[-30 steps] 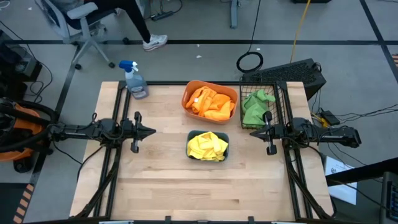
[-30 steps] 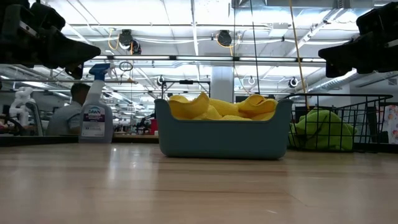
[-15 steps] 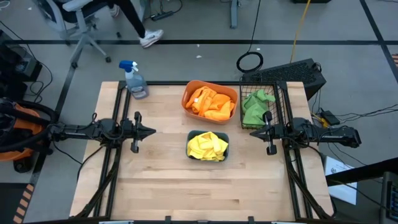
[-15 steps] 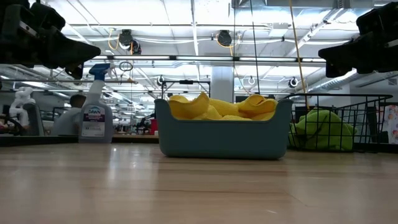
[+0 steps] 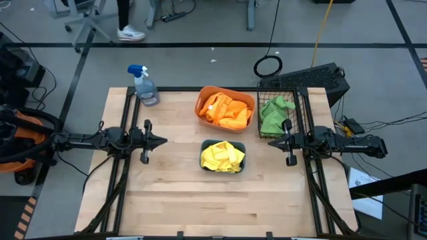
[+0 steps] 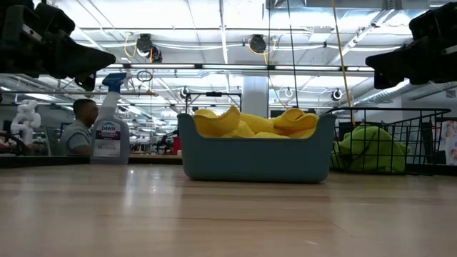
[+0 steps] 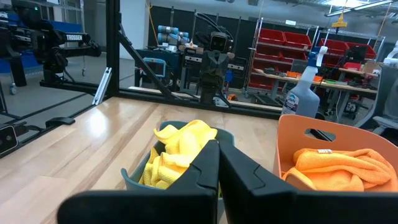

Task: Sort microfiber towel by color & place in baskets
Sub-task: Return to Home Position

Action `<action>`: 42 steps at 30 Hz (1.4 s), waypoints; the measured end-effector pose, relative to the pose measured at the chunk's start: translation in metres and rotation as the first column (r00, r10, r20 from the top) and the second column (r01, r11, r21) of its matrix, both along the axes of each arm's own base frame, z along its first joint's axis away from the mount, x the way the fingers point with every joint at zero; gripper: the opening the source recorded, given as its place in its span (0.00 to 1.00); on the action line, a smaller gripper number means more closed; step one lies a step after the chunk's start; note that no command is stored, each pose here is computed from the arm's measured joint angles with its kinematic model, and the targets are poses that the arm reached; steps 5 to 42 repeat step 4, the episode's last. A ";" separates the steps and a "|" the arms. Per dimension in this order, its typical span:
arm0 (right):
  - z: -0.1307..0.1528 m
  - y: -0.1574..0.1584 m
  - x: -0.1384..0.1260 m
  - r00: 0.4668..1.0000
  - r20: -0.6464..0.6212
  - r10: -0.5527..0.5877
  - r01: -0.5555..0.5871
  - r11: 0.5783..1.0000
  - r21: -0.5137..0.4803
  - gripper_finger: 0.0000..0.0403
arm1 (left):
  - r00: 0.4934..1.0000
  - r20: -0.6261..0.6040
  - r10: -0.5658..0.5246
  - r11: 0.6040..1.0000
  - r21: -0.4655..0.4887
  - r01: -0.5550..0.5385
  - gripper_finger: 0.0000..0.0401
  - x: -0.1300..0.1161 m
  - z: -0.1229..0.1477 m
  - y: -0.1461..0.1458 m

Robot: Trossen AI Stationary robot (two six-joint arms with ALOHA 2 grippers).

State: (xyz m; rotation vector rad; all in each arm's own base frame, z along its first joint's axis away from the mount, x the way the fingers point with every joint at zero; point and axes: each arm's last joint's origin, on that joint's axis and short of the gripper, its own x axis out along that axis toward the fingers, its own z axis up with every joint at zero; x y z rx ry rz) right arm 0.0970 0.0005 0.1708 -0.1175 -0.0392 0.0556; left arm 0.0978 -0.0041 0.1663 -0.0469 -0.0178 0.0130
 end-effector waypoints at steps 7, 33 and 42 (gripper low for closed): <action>0.000 0.000 0.000 1.000 0.000 0.000 0.000 1.000 0.000 0.00 | 1.000 0.000 0.000 1.000 0.000 0.000 0.04 0.000 0.000 0.000; 0.000 0.000 0.000 1.000 0.000 0.000 0.000 1.000 0.000 0.00 | 1.000 0.000 0.000 1.000 0.000 0.000 0.04 0.000 0.000 0.000; 0.000 0.000 0.000 1.000 0.000 0.000 0.000 1.000 0.000 0.00 | 1.000 0.000 0.000 1.000 0.000 0.000 0.04 0.000 0.000 0.000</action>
